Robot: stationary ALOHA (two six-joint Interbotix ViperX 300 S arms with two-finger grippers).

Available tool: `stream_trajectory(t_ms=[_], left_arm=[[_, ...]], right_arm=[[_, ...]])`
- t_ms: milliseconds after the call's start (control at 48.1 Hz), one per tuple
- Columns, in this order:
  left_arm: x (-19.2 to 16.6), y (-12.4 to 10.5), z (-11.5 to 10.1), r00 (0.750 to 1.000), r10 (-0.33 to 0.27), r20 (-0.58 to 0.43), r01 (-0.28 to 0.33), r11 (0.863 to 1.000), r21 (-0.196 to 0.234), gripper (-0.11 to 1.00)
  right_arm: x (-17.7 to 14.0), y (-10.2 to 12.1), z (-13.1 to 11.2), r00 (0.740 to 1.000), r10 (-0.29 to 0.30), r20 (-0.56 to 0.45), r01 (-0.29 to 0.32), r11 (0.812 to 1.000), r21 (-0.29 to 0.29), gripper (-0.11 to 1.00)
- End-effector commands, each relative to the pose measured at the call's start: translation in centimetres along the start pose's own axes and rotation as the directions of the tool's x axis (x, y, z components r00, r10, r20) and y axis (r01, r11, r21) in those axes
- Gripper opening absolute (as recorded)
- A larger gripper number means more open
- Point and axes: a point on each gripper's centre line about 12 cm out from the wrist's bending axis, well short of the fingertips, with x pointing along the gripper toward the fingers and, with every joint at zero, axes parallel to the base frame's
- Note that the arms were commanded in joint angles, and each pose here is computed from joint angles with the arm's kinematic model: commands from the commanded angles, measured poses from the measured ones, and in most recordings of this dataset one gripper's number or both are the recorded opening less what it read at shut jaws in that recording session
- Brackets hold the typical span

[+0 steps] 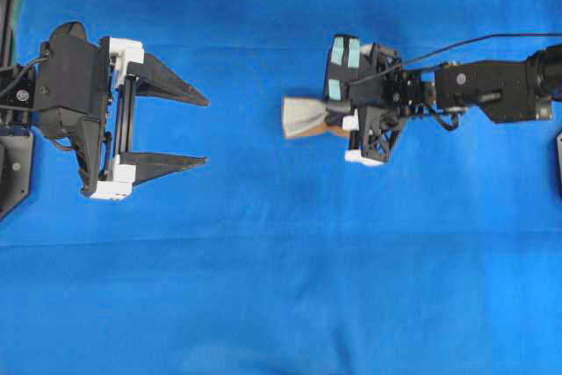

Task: Hand over the sponge with the left arm and wipe it with the right arm.

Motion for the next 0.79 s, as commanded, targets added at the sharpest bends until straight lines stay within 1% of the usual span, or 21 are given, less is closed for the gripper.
stream_trajectory(t_ms=[0,229,478,769], left_arm=[[-0.1,-0.1,0.8,1.000,-0.002,0.029,0.002,1.000,-0.001,0.86],[-0.1,-0.1,0.8,1.000,-0.002,0.028,0.002,1.000,0.001,0.86],[-0.1,-0.1,0.8,1.000,-0.002,0.028,0.002,1.000,0.001,0.86],[-0.1,-0.1,0.8,1.000,-0.002,0.029,0.002,1.000,0.001,0.86]], right_arm=[[-0.8,-0.3,1.3,0.999,-0.005,0.044,0.005,1.000,-0.008,0.17],[-0.8,1.0,1.2,0.999,0.017,0.044,-0.016,0.999,-0.033,0.17],[-0.9,1.2,1.3,0.999,0.022,0.050,-0.022,1.000,-0.010,0.17],[-0.9,1.4,1.5,0.998,0.027,0.056,-0.026,1.000,-0.013,0.17]])
